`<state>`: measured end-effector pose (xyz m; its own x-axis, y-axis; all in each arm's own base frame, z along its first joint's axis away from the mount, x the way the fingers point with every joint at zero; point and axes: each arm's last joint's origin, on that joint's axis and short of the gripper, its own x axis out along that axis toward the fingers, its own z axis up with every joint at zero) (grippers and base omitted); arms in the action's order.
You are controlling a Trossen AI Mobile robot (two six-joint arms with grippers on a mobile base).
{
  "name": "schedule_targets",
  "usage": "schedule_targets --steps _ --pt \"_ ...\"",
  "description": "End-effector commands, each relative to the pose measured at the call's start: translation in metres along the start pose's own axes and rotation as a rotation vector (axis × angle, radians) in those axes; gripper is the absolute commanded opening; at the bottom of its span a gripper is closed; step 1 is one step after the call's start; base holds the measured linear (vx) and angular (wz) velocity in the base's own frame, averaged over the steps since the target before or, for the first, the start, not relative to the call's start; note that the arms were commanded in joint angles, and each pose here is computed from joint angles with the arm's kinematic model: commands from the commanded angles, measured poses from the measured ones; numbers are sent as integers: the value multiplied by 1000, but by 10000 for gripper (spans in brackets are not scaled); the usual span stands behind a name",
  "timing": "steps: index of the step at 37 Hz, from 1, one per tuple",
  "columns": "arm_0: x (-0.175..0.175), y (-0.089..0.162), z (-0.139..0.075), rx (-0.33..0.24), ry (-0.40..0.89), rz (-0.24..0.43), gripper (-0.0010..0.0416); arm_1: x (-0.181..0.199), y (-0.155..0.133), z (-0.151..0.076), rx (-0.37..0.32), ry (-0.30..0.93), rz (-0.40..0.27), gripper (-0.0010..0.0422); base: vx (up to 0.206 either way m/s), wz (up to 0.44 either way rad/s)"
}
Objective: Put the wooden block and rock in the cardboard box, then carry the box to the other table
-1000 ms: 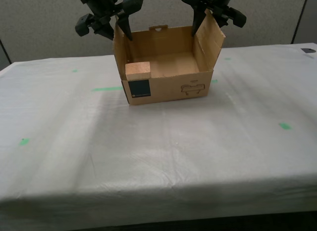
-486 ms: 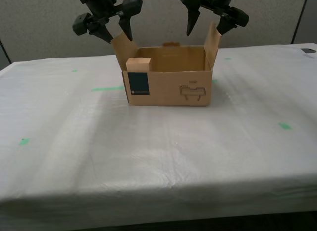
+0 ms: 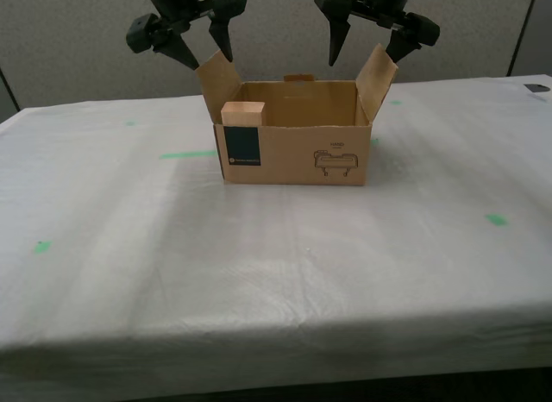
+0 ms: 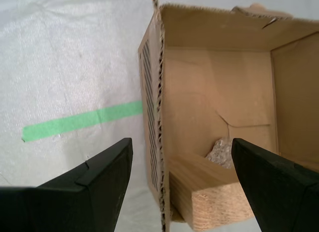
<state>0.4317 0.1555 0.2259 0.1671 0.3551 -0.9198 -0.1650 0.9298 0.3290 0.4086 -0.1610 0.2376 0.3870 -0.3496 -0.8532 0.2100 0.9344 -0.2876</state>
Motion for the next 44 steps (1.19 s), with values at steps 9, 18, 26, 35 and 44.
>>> schedule_targets --steps 9,18,26,35,44 --pt "-1 0 0 6 0 -4 392 -19 -7 15 10 -51 -10 268 0 0" --pt "-1 0 0 12 0 -4 392 -15 -4 11 19 -28 -3 267 0 0" --pt "-1 0 0 22 0 -4 392 -14 -4 10 24 -22 0 268 0 0" --pt "-1 0 0 25 1 -5 391 -11 -3 10 39 -18 9 268 0 0" --pt "0 0 -1 29 9 -7 391 -4 1 9 96 -37 59 267 0 0"
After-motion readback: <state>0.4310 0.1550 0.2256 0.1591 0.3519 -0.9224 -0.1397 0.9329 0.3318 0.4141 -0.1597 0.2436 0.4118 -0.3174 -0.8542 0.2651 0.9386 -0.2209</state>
